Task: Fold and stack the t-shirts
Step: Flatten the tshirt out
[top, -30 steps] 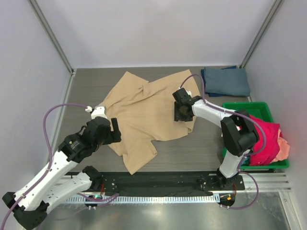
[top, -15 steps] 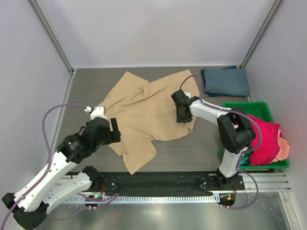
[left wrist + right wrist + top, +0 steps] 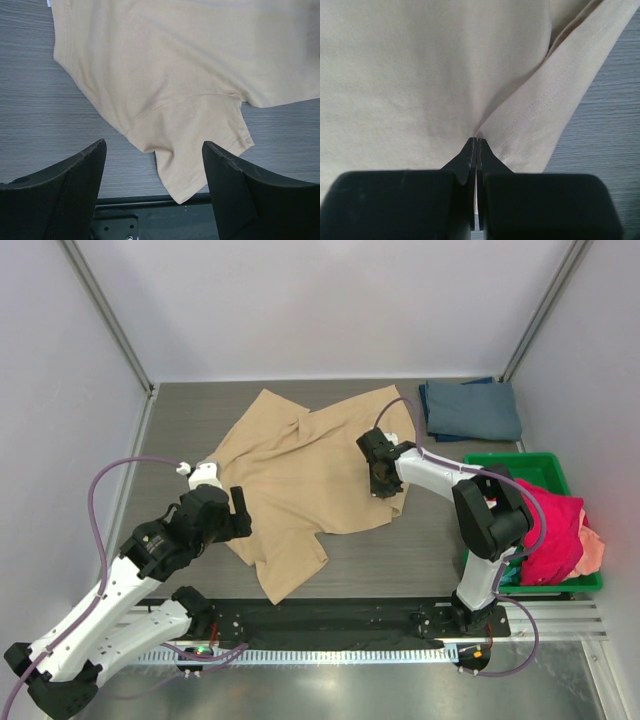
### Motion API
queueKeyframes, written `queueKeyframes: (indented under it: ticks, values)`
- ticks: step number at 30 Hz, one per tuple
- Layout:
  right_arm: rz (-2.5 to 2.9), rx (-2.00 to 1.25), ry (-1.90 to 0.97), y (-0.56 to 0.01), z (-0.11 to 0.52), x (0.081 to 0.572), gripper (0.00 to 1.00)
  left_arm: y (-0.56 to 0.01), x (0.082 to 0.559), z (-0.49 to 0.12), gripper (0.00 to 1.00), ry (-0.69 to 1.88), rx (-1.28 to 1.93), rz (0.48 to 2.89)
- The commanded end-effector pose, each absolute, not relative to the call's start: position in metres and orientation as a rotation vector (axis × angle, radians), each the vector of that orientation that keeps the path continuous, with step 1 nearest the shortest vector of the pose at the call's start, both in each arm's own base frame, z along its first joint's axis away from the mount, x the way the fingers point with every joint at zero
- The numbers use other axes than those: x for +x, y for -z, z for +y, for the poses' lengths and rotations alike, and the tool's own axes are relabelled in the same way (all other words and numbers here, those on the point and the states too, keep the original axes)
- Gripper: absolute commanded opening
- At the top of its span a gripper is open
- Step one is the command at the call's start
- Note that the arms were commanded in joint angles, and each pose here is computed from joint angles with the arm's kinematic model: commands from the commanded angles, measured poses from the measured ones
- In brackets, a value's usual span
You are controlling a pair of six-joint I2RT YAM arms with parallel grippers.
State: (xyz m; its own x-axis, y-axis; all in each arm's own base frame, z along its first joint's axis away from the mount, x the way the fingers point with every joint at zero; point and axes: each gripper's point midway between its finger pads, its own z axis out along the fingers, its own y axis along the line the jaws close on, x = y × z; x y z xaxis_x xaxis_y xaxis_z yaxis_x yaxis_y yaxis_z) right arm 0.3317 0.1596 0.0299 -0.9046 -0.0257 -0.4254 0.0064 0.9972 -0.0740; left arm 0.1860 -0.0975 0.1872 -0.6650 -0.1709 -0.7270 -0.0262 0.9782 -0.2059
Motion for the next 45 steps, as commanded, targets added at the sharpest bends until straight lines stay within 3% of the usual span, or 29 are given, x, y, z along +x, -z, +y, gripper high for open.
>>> queueKeyframes:
  ticks: [1, 12, 19, 28, 45]
  values:
    - [2.666, -0.013, 0.136, -0.039, 0.154, 0.331, 0.01, -0.191, 0.19, -0.093, 0.78, 0.208, -0.145, 2.257]
    - [2.385, 0.336, 0.13, -0.123, 0.079, 0.324, 0.01, -0.189, 0.19, -0.095, 0.77, 0.207, -0.14, 2.268]
    - [2.427, 0.494, 0.064, -0.093, 0.039, 0.296, 0.01, -0.181, 0.187, -0.1, 0.75, 0.204, -0.146, 2.325]
    - [2.393, 0.666, 0.028, -0.078, 0.012, 0.289, 0.01, -0.126, 0.172, -0.13, 0.7, 0.353, -0.286, 2.488]
    - [2.447, 0.671, -0.109, -0.061, 0.026, 0.293, 0.01, -0.049, 0.199, -0.112, 0.77, 0.11, -0.435, 2.513]
